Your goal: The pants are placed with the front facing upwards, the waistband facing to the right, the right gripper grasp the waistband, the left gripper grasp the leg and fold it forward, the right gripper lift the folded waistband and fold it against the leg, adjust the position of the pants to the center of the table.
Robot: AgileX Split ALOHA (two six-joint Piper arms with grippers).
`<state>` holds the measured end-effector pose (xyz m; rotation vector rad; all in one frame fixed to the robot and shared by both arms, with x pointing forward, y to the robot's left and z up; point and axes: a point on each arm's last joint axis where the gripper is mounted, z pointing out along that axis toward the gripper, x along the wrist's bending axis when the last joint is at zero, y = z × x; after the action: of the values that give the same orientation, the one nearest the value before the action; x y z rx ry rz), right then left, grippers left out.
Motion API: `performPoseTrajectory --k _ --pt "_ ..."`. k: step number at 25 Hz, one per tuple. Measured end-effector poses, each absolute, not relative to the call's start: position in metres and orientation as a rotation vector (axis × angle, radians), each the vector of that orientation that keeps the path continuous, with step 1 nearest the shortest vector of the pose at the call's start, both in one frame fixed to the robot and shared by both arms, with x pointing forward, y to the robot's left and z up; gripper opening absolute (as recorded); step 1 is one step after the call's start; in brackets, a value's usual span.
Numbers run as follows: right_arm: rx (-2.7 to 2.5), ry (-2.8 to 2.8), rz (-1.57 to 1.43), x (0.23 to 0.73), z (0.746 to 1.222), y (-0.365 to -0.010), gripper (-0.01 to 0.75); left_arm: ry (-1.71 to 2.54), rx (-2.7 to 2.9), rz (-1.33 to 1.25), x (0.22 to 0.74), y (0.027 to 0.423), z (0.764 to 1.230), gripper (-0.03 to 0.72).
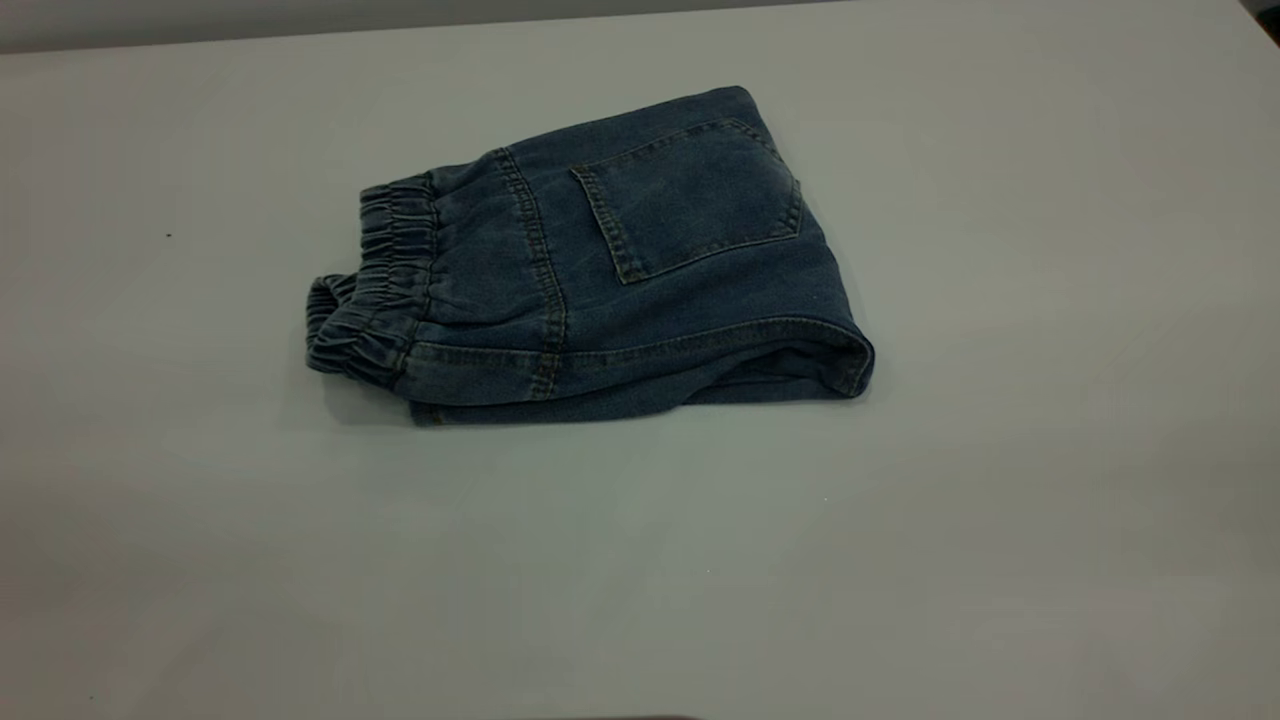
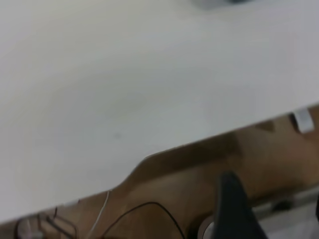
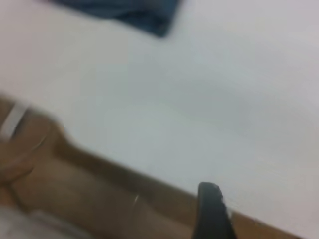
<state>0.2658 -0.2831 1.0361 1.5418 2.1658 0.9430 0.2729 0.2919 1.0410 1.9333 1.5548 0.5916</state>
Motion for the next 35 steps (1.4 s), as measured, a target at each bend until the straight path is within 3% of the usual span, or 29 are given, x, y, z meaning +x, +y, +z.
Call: performPoseTrajectory --k 12,35 --pt "1.688 1.646 1.023 0.235 1.038 -0.298 0.400 1.687 1.717 0.761 0.257 0.299 1.044 0.358" --pt "1.677 1.634 1.037 0.233 1.038 -0.299 0.400 1.565 1.598 0.887 0.230 0.299 1.044 0.358"
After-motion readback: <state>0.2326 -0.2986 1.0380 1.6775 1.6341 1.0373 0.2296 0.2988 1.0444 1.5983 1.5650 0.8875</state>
